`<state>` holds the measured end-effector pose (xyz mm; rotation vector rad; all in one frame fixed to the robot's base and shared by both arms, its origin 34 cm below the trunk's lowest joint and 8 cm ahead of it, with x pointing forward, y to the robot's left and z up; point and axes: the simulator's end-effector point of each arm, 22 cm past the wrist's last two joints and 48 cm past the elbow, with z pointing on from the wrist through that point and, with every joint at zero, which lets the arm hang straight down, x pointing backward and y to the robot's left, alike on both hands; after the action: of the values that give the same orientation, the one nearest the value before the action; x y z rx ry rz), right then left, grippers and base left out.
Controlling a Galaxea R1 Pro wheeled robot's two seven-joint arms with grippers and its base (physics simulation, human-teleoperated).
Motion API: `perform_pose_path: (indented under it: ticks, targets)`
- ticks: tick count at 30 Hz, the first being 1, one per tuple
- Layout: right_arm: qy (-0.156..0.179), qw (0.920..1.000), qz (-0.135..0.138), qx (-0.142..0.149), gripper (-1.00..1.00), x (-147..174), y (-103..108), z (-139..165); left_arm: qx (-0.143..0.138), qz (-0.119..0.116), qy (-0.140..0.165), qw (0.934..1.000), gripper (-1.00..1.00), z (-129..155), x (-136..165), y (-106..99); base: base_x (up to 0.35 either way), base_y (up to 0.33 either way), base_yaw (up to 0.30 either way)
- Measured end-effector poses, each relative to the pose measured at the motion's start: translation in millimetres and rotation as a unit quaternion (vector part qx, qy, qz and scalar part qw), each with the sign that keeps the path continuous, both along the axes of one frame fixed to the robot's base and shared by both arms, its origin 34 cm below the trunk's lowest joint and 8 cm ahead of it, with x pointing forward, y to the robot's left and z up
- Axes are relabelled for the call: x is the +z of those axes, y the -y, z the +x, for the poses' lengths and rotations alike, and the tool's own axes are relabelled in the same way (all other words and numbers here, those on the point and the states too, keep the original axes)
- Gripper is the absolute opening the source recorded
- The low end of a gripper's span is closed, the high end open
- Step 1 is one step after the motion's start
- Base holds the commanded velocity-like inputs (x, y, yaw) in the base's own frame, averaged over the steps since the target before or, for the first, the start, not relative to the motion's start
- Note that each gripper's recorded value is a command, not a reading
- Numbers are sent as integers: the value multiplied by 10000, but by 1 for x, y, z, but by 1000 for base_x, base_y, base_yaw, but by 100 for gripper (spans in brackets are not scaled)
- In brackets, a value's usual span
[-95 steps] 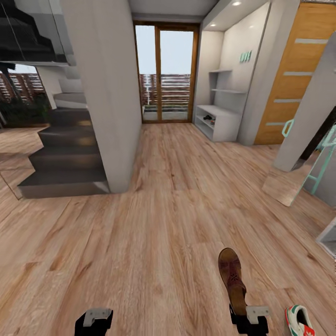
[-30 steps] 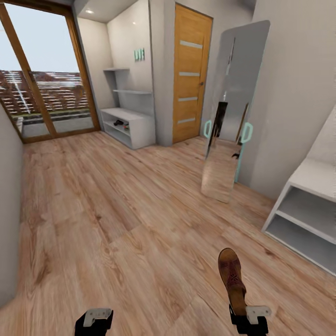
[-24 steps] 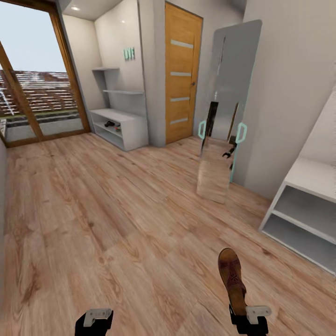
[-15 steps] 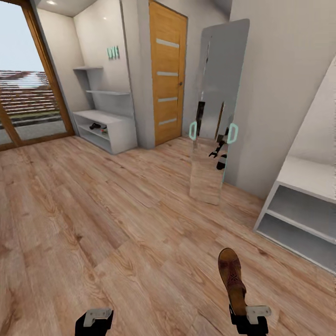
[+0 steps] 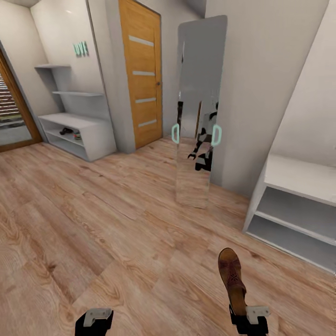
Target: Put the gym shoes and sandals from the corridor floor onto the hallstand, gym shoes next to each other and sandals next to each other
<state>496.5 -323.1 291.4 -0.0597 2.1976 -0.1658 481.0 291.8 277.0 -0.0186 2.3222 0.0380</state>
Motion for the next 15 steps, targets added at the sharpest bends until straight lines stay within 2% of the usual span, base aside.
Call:
perform_pose_path:
  ticks: [8,15]
  targets:
    - [-1,10000,-2,3,-100,0,0,0,1,-1,-4,10000,100,0,0,0,304,94,-283]
    - [-2,10000,1,-1,-100,0,0,0,1,3,-10,10000,100,0,-1,-1,80,6,-283]
